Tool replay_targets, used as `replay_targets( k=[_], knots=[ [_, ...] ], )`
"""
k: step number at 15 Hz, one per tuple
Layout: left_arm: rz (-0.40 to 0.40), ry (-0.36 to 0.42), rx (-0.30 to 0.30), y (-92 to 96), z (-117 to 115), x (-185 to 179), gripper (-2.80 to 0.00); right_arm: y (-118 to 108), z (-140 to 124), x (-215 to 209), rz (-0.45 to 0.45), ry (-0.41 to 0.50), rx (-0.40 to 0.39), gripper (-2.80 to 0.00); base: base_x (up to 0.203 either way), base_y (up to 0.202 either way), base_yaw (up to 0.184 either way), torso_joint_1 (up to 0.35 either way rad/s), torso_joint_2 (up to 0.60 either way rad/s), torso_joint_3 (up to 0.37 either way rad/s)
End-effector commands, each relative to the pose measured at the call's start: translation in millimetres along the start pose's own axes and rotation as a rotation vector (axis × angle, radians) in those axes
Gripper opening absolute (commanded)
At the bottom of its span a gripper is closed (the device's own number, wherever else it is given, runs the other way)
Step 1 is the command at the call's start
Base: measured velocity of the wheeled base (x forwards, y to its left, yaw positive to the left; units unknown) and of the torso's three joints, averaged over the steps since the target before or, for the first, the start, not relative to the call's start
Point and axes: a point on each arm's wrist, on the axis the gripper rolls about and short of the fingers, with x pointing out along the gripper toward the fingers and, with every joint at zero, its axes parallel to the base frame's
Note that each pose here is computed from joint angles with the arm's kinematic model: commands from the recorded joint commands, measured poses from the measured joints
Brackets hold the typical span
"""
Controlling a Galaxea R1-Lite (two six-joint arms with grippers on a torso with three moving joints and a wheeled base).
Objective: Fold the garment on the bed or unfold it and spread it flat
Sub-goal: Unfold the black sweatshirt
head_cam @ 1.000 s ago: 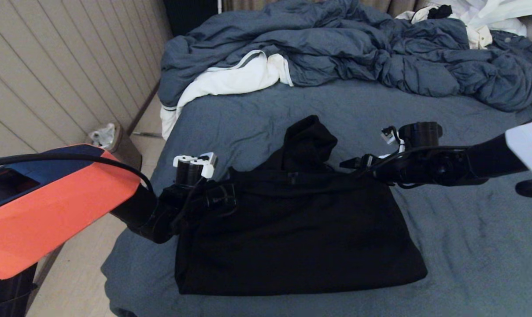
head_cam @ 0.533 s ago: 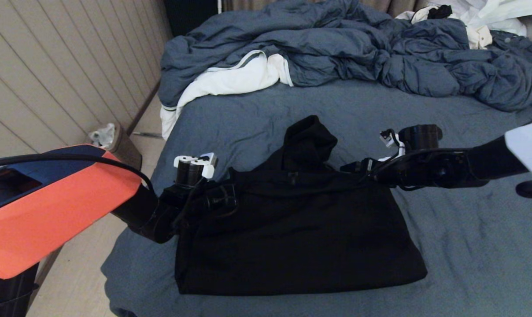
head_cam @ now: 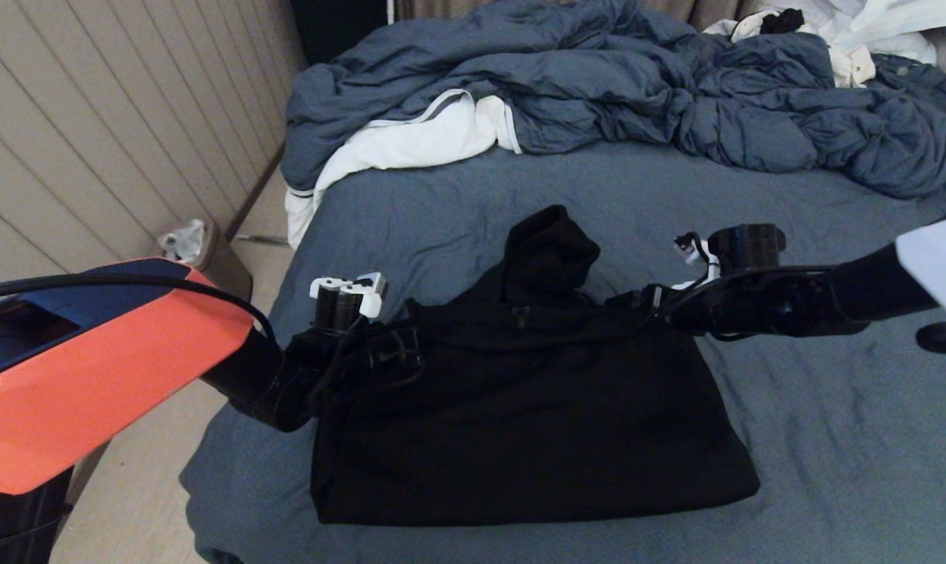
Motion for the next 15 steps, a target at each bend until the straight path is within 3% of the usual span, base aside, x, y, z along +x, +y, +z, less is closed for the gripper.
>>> replay_targets(
  k=[1, 3, 5, 15],
  knots=[
    [-0.001, 0.0, -0.002, 0.7, -1.0, 1.1, -2.8, 0.1, 2.6, -3.3, 0.001, -0.01, -0.004, 0.0, 0.0, 0.0, 0.0, 0.0, 0.0, 0.0],
    [0.0, 0.003, -0.002, 1.0, -2.3, 2.2, -2.8, -5.3, 3.3, -7.4, -0.013, -0.004, -0.044, 0.0, 0.0, 0.0, 0.0, 0.0, 0.0, 0.0],
    [0.0, 0.003, -0.002, 0.9, -2.4, 2.3, -2.8, -7.4, -3.3, -7.3, -0.023, 0.058, -0.111, 0.0, 0.0, 0.0, 0.0, 0.0, 0.0, 0.0],
    [0.002, 0.01, -0.003, 2.0, -4.5, 4.1, -2.8, -8.4, -5.6, -4.6, -0.025, 0.065, -0.111, 0.0, 0.0, 0.0, 0.0, 0.0, 0.0, 0.0]
  ],
)
